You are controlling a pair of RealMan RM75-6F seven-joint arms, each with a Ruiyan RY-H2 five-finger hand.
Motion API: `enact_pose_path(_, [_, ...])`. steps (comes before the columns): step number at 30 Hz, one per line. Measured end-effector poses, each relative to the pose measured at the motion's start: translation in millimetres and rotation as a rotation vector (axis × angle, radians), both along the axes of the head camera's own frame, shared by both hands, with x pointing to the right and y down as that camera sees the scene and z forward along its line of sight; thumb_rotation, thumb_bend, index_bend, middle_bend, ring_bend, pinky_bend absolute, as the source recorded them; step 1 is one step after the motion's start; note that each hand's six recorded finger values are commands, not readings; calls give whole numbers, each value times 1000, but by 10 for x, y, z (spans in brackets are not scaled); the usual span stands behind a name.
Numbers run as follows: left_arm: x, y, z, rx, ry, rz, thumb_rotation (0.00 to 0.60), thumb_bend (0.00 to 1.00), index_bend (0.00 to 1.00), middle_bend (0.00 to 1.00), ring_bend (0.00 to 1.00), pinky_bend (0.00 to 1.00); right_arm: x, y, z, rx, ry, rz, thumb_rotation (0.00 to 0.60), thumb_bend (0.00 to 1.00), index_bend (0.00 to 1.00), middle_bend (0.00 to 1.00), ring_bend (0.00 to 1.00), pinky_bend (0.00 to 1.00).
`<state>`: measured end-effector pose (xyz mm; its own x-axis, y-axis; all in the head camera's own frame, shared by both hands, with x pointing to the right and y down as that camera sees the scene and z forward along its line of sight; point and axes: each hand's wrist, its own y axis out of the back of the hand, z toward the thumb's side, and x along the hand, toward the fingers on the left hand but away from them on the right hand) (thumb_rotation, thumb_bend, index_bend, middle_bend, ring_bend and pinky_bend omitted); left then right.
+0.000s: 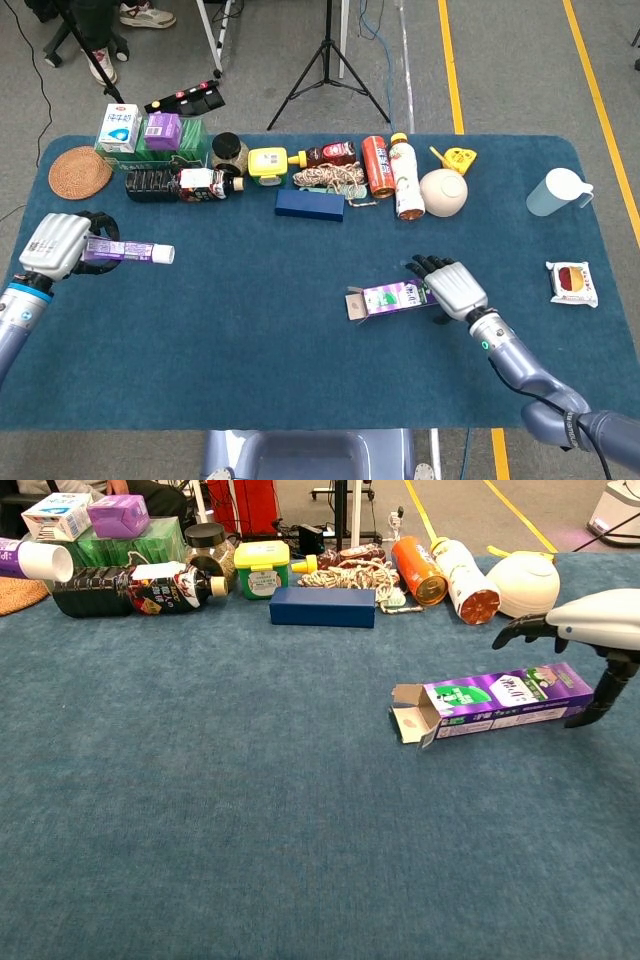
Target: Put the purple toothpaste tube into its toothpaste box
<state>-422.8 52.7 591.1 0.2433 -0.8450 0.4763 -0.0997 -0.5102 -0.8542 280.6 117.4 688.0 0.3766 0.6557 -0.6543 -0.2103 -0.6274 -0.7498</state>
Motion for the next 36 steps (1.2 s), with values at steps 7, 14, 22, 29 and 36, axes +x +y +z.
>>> enact_pose_path(7, [-76,3,82,-11,-7,-11,600,255,636,477,443,697,-158,2,185,-11,7,42,600,0,202,224,235,301])
enact_pose_path(14, [-141,-2,132,-16,-12,-25,600,260,636,477,443,697,-264,5,250,-12,0,56,600,0,259,281,293,363])
enact_pose_path(22, [-180,0,161,-20,-14,-32,600,260,636,477,443,697,-316,-46,296,34,-21,85,600,78,394,476,444,536])
enact_pose_path(29, [-133,8,141,-14,4,-20,600,260,636,477,443,697,-420,-73,159,64,-124,117,600,116,443,513,469,562])
enact_pose_path(36, [70,43,84,-8,52,14,600,261,636,476,443,697,-622,-34,-83,27,-247,147,600,126,457,523,480,572])
